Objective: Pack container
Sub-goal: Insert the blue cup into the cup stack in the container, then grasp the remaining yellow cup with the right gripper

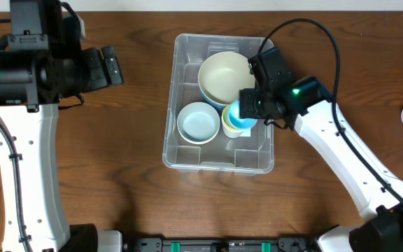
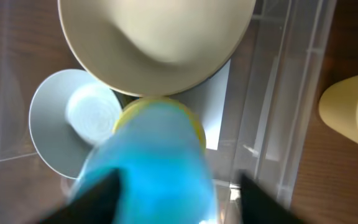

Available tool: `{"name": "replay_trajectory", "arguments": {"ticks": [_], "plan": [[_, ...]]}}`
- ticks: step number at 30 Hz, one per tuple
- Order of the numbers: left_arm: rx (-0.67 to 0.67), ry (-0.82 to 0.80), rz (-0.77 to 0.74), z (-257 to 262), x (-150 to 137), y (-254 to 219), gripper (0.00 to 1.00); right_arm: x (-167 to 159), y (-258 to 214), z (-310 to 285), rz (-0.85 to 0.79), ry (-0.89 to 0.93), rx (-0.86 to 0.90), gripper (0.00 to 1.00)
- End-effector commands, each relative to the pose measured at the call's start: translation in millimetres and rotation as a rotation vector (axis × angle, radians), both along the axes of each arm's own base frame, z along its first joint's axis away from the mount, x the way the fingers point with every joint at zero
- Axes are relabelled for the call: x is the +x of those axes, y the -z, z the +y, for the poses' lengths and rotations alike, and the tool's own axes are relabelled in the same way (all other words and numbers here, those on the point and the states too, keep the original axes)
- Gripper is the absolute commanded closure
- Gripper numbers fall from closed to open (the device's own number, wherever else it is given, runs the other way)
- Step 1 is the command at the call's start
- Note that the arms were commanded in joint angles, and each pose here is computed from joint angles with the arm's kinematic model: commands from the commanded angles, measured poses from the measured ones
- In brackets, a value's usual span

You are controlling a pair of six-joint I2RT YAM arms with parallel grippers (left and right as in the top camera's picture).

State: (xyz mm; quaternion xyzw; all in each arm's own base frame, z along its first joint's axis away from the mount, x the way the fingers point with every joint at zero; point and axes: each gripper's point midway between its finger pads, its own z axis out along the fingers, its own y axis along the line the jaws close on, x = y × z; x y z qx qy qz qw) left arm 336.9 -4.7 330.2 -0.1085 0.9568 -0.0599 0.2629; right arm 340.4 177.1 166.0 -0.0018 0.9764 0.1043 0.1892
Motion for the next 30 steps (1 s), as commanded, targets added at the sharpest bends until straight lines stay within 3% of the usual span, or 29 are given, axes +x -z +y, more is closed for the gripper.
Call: {"name": "replay_trajectory", "arguments": {"ticks": [1,8,16,30], "plan": [[0.012,-0.007,0.003,3.2,-0.2,0.9,0.02,3.1,-33.9,-11.1,-0.101,0.021,0.013,0.26],[0.012,-0.007,0.003,3.2,-0.2,0.9,0.02,9.9,-74.3,-85.8,-0.194,0.221,0.034,0.26],[0.012,-0.007,0.003,3.2,-0.2,0.9,0.02,7.8,-40.4,-192.7,-0.054,0.518,-0.018,0.27],[0.012,-0.007,0.003,3.2,-0.2,0.9,0.02,31.3,55.2,-187.3,0.197,0.487,-0.011,0.31]]}}
